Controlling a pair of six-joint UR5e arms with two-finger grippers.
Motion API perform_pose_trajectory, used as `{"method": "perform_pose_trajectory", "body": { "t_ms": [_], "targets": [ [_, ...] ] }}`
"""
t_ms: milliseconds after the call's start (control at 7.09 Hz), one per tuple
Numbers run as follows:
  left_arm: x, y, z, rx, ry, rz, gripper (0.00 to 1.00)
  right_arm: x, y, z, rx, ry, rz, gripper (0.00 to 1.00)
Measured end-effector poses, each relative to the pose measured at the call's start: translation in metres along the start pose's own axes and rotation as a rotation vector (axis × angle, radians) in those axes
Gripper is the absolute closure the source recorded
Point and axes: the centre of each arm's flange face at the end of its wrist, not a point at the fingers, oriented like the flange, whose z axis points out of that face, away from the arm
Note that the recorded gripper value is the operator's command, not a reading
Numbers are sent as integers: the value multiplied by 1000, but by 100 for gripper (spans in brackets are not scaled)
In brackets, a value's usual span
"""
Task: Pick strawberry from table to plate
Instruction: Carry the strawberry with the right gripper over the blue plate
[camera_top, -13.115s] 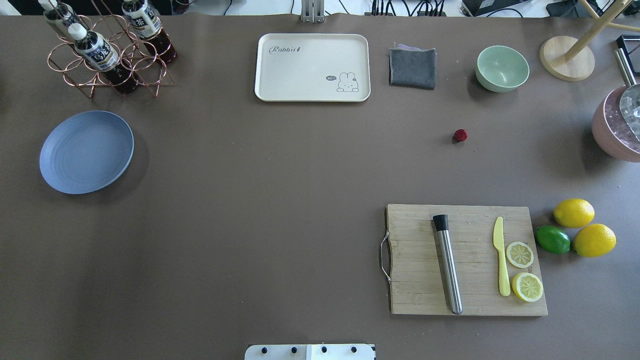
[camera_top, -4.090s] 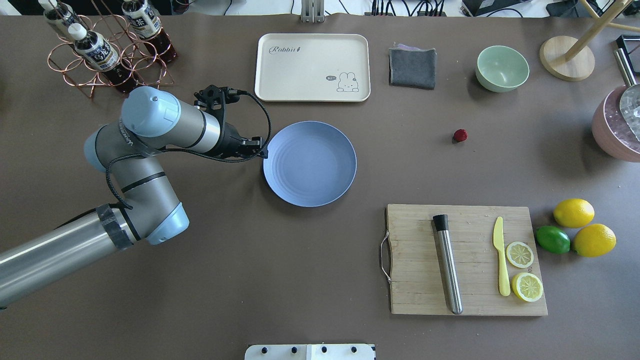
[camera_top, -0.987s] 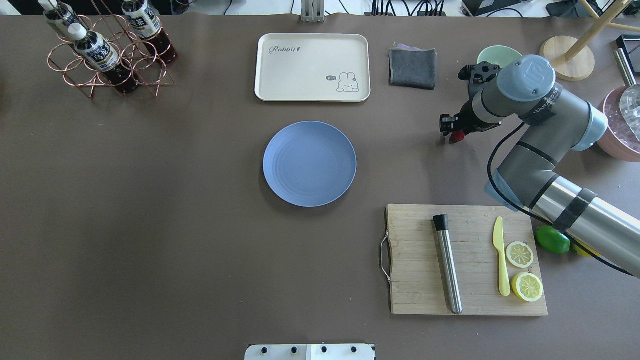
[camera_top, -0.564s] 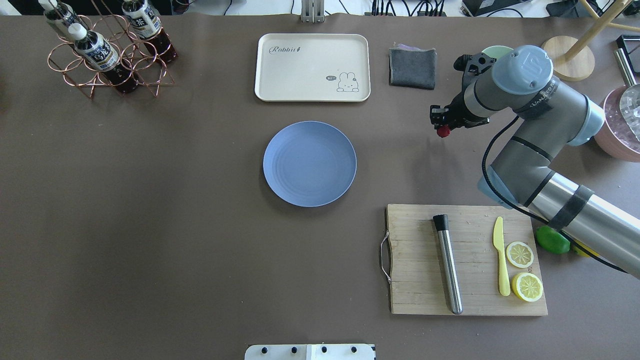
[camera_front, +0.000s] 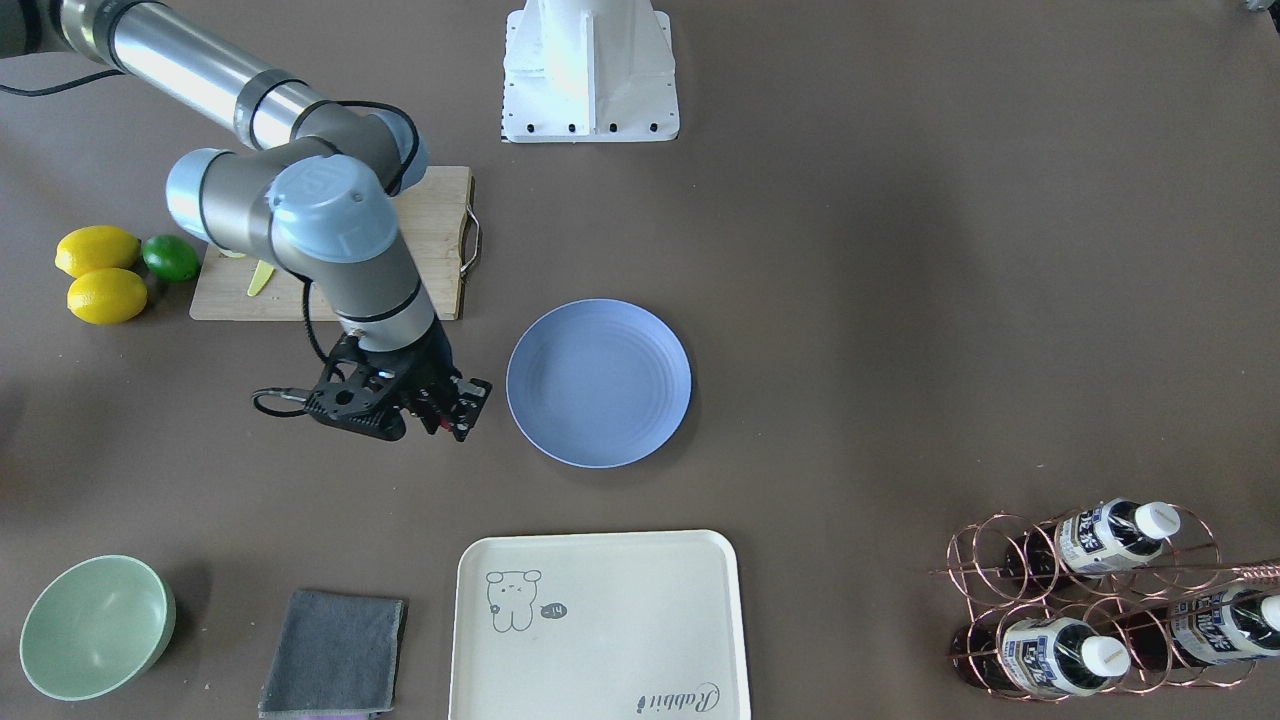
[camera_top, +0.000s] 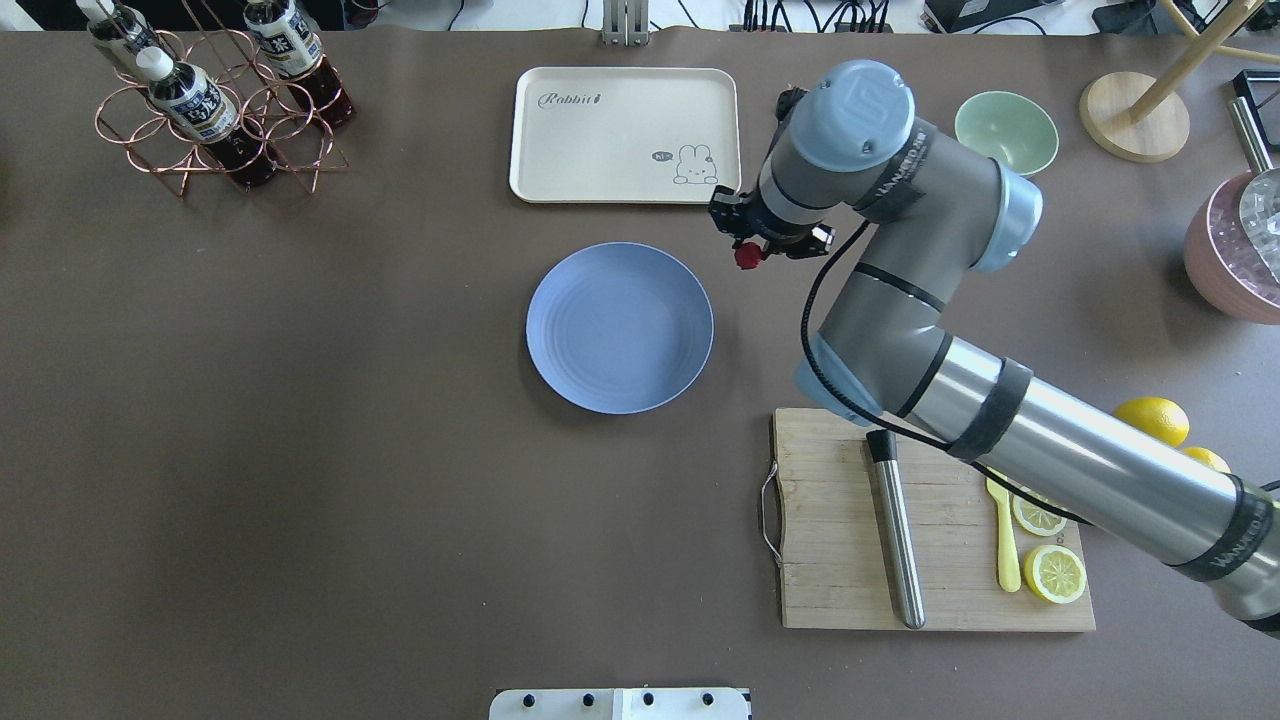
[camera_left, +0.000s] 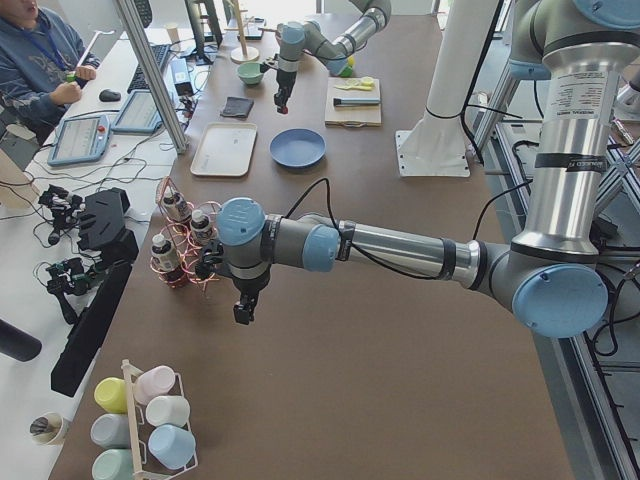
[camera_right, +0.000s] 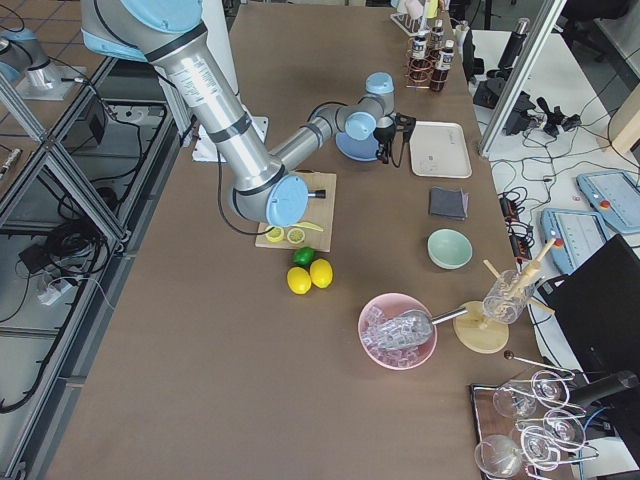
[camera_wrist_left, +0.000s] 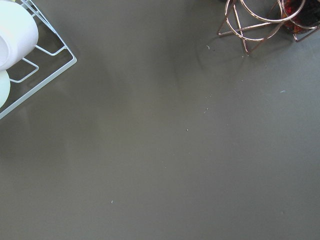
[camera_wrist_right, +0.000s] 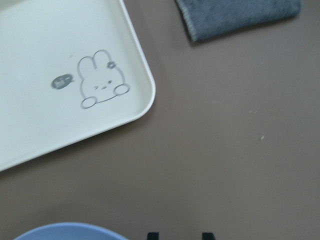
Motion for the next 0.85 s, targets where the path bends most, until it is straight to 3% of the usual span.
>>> {"method": "perform_pose_trajectory", "body": {
  "t_ms": [423, 846],
  "targets": [
    [-3, 10, 6, -10, 39, -15, 2, -72, 97, 7, 36, 4, 62, 100],
    [-5, 15, 9, -16, 43, -23, 2, -95, 108, 35, 73, 4, 61, 100]
  ]
}}
